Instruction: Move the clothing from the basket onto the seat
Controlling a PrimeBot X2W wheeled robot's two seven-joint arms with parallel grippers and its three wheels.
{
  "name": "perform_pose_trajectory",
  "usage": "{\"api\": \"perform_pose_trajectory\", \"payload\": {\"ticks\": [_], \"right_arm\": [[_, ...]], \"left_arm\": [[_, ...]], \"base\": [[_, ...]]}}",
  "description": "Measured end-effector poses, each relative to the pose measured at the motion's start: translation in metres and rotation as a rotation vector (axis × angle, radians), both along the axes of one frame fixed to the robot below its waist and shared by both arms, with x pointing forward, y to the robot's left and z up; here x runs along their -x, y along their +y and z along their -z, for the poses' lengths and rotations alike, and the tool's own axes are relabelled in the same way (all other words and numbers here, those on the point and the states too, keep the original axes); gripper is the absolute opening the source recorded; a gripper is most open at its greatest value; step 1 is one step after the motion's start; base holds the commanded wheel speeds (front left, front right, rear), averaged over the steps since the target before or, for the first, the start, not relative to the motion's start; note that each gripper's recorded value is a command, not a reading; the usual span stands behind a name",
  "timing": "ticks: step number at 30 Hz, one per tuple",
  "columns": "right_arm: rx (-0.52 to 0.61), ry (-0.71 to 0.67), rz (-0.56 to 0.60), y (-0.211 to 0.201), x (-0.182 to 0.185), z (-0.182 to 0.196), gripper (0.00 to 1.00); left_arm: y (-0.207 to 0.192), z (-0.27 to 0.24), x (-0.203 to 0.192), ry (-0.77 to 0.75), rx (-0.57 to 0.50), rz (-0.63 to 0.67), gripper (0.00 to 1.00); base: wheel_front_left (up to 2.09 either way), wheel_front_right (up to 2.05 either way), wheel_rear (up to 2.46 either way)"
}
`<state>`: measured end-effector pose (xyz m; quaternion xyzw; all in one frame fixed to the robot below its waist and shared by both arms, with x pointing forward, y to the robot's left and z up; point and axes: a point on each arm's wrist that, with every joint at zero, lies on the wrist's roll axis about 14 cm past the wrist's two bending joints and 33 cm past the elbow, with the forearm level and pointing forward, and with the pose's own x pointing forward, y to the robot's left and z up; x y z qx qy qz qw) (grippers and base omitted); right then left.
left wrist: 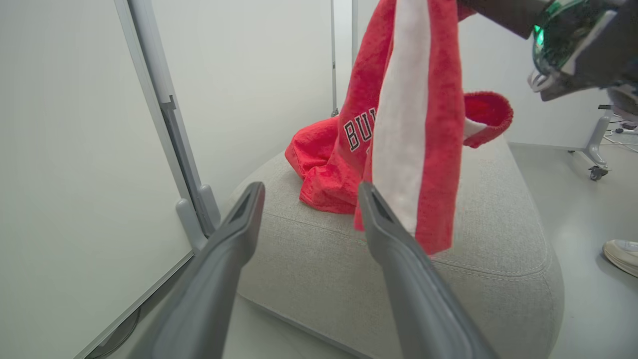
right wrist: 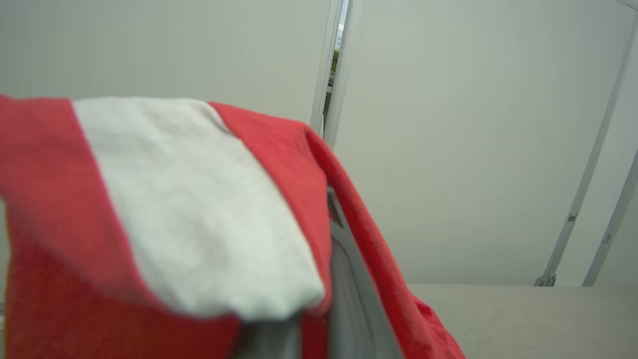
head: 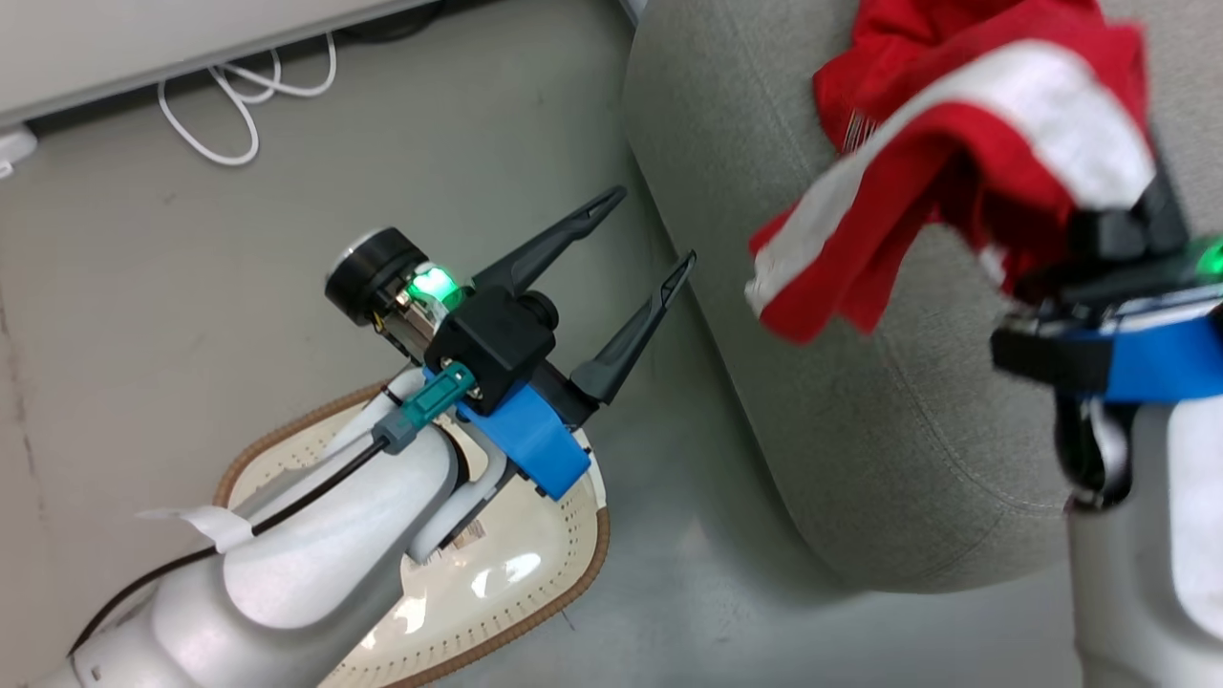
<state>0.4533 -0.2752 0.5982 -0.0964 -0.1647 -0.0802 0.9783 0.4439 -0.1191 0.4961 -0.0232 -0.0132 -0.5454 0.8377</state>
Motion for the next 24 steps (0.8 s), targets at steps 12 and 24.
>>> {"api": "perform_pose_trajectory", "payload": {"ticks": [12,24], "right_arm": [[0.191,-0.226,0.123,-0.056,-0.07,-0.082,0.0],[0.183,0.011,0.28,-0.143,-0.118,0.001,0.0]], "left_arm": [[0.01,0.038,-0.034,0.022,0.016,-0.014,1.0],[0.023,0.093,-0.056,0.075,0.003,-0.035,1.0]], "base": [[0.0,0.0,0.0],[0.0,0.0,0.0]]}}
